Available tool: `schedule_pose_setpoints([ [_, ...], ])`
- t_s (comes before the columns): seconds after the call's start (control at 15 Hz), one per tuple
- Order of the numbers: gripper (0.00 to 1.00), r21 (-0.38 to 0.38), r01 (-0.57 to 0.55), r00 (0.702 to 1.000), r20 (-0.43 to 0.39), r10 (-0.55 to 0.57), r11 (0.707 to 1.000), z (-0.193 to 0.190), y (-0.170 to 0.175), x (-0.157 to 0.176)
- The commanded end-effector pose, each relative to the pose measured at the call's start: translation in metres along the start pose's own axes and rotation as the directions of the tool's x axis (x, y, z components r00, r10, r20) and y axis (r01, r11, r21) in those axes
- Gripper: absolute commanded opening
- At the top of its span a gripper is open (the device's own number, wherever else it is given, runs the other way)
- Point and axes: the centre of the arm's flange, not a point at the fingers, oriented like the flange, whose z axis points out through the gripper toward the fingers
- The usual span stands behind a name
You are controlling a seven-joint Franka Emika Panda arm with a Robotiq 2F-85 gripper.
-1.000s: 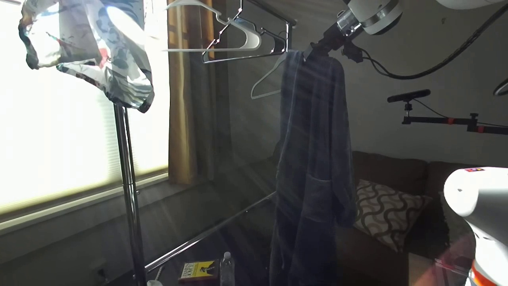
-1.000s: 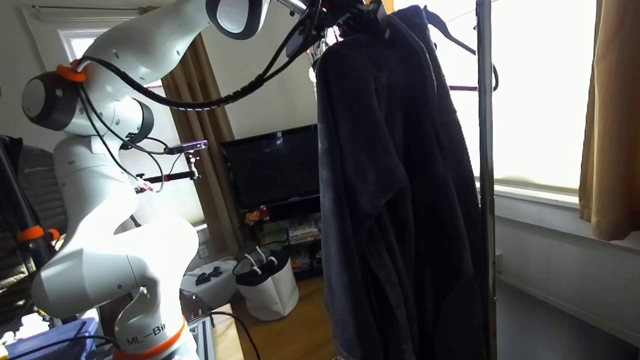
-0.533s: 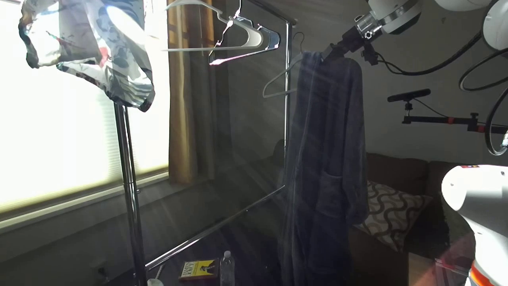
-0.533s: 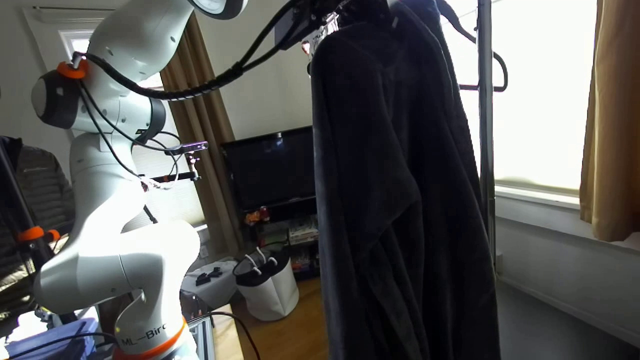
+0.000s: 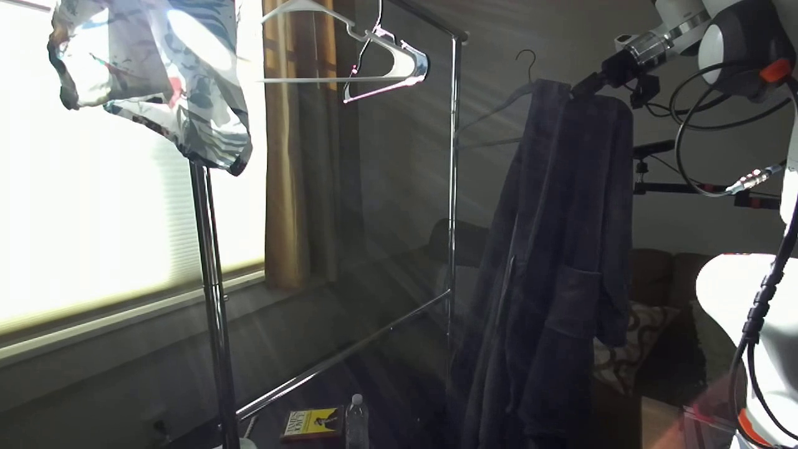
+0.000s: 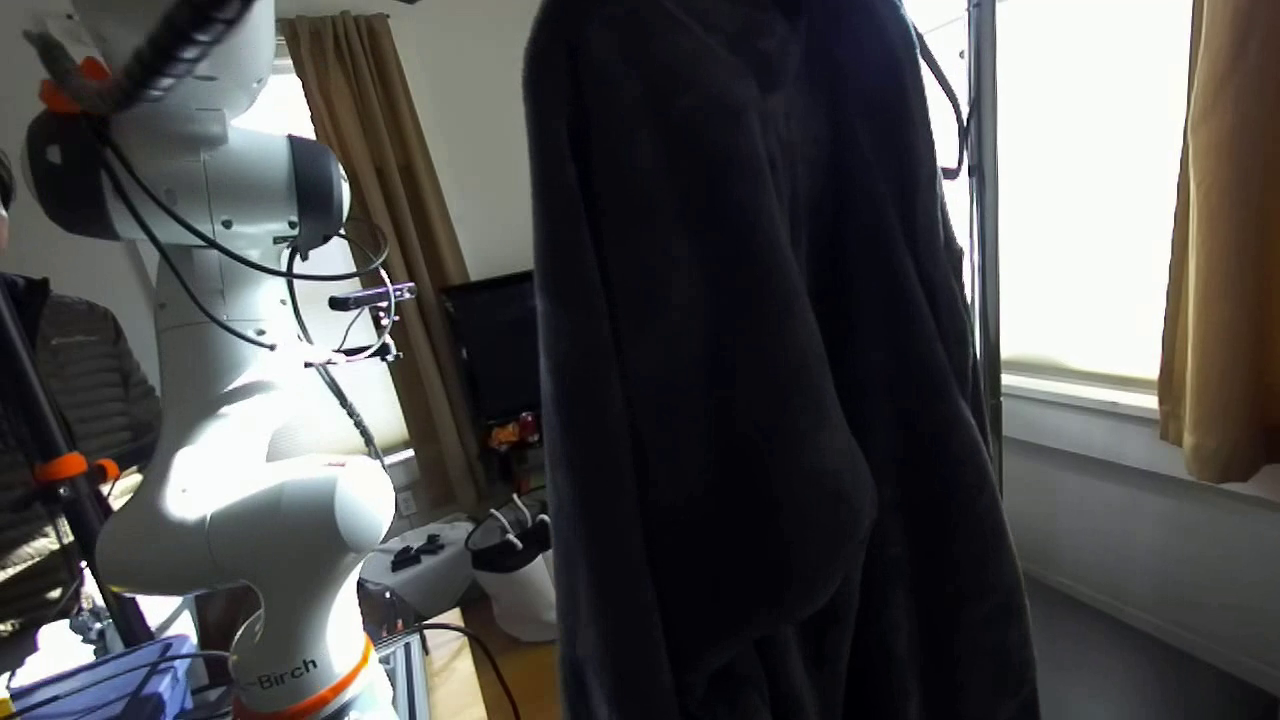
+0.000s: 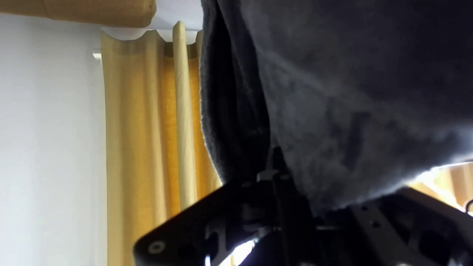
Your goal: Move the hanger with the rob to the top rod
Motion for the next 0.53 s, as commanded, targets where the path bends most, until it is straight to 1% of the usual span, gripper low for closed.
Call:
schedule_pose_setpoints([
  [0.0,0.02,0.128,-0.007,0.999,-0.041,0.012,0.992,-0.064,0.069,-0.02],
  [0.07,0.02,0.129,-0.039,0.996,-0.07,0.048,0.991,-0.08,0.081,-0.033],
  [0.13,0.02,0.112,-0.063,0.992,-0.1,0.074,0.992,-0.023,-0.032,-0.016],
  [0.2,0.02,0.142,-0.071,0.987,-0.133,0.09,0.987,-0.025,-0.03,-0.02],
  [0.27,0.07,0.152,-0.049,0.991,-0.119,0.068,0.987,-0.052,0.027,-0.044],
  [0.33,0.07,0.169,-0.05,0.988,-0.136,0.074,0.984,-0.048,0.019,-0.04],
  [0.47,0.07,0.156,-0.05,0.992,-0.108,0.067,0.986,-0.03,0.002,-0.024],
])
